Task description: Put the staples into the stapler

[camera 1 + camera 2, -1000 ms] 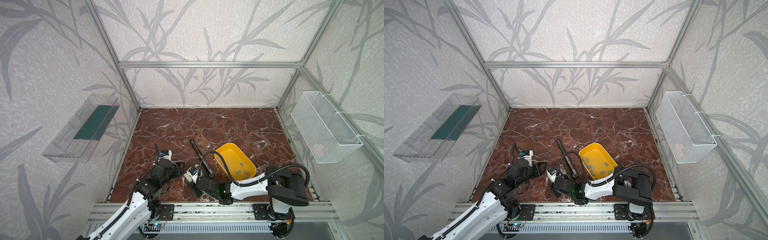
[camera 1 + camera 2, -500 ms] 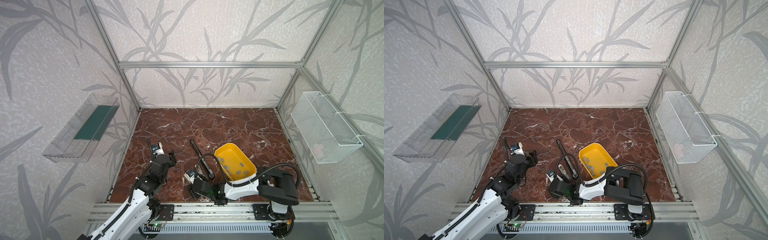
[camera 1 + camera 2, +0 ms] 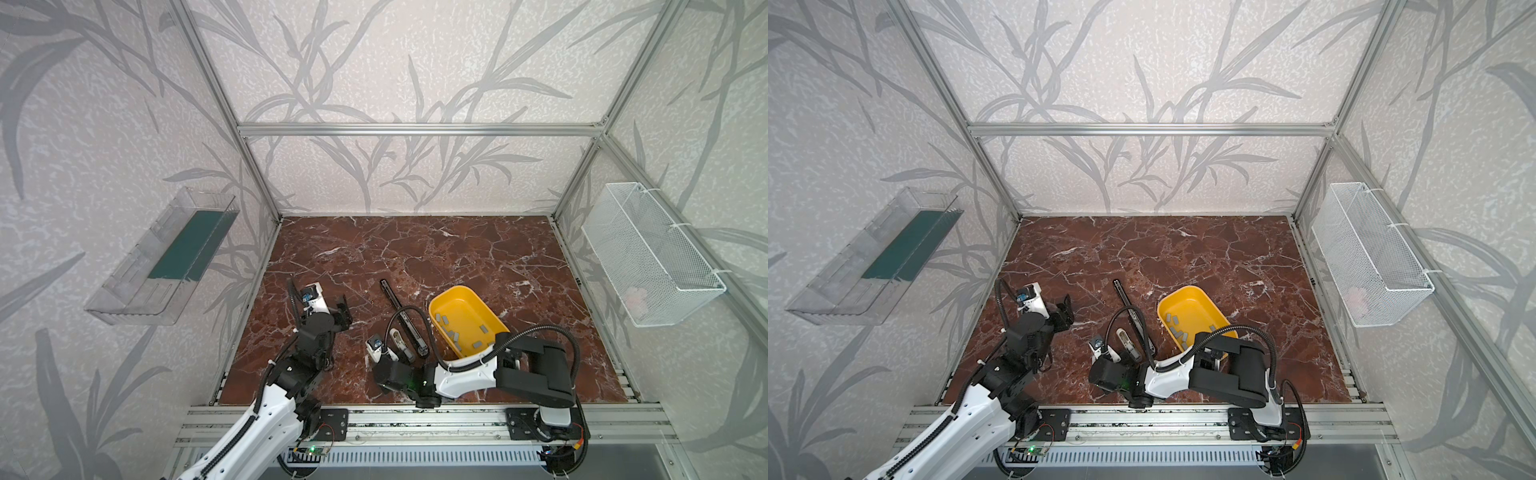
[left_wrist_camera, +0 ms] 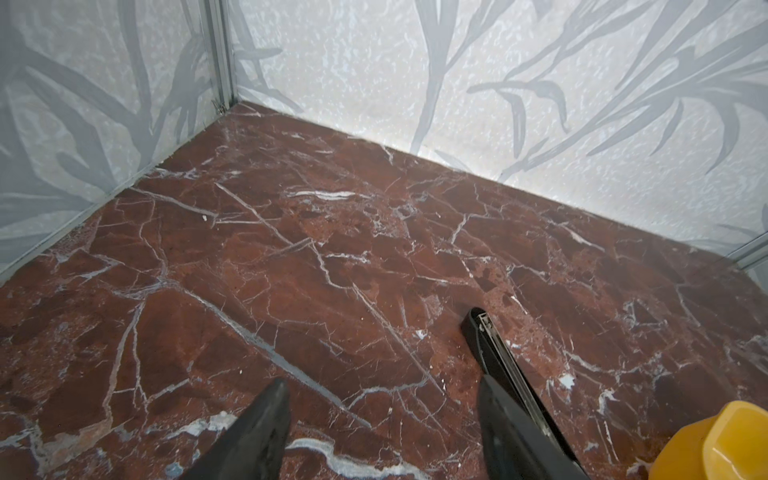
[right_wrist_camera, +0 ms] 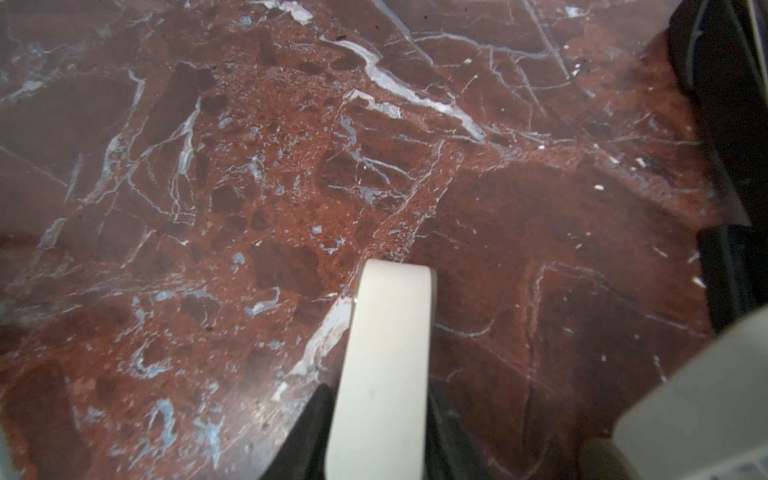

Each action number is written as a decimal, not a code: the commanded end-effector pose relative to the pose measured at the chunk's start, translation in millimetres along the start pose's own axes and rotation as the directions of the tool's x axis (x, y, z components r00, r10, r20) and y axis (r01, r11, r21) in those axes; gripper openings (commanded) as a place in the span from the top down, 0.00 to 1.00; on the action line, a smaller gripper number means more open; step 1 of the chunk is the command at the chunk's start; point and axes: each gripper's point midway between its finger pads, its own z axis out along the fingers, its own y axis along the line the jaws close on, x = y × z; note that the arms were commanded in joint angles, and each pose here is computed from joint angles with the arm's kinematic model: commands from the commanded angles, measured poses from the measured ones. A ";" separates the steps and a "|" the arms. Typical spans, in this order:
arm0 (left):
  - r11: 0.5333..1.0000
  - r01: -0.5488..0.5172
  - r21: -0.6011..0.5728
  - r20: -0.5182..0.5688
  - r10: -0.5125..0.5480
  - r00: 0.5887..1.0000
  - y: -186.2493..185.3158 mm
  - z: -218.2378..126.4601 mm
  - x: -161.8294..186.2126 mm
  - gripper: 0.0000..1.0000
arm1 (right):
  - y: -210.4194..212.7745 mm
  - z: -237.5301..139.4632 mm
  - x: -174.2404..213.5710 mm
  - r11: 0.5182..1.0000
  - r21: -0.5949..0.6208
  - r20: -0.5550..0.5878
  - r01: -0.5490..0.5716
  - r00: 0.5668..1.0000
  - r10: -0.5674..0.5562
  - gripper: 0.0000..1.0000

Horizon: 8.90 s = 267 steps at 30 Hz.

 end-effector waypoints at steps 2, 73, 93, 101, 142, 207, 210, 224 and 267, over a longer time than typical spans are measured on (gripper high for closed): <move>0.998 0.005 -0.057 0.055 -0.002 0.999 16.7 -7.4 -4.6 0.26 | -10.0 14.6 18.4 0.998 0.061 -0.063 0.013 0.998 -0.009 0.68; 0.943 -0.093 0.320 -0.216 0.168 0.962 -107.6 70.2 29.0 0.23 | -57.0 -97.7 38.2 0.998 -0.010 -0.065 0.059 0.996 -0.060 0.45; 0.946 -0.092 0.311 -0.213 0.164 0.963 -106.2 68.9 25.9 0.23 | -71.3 -56.3 52.6 0.997 0.073 -0.122 0.020 0.993 -0.011 0.46; 0.947 -0.094 0.307 -0.210 0.164 0.964 -105.1 67.7 24.8 0.23 | -78.2 -44.9 63.6 0.996 0.079 -0.134 0.032 0.991 -0.021 0.49; 0.980 0.179 0.091 -0.201 -0.158 0.967 -53.0 65.3 37.5 0.33 | -98.0 -45.4 81.6 0.986 0.148 -0.123 0.074 0.991 -0.055 0.76; 0.859 0.457 0.231 -0.491 -0.302 0.817 -109.1 69.9 122.5 0.96 | -105.7 22.1 43.3 0.988 0.132 -0.164 -0.077 0.982 0.098 0.79; 0.850 0.472 0.236 -0.494 -0.313 0.811 -111.0 70.0 126.9 0.99 | -107.9 19.8 43.3 0.987 0.135 -0.152 -0.082 0.983 0.103 0.78; 0.870 0.458 0.184 -0.442 -0.343 0.829 -92.0 66.3 124.4 1.00 | -93.1 3.7 17.3 0.995 0.056 -0.106 -0.082 0.990 0.088 0.66; 0.890 0.394 0.228 -0.402 -0.282 0.871 -98.0 62.2 101.3 1.00 | -96.0 -15.1 -72.8 0.985 0.173 -0.047 -0.002 0.999 0.010 0.71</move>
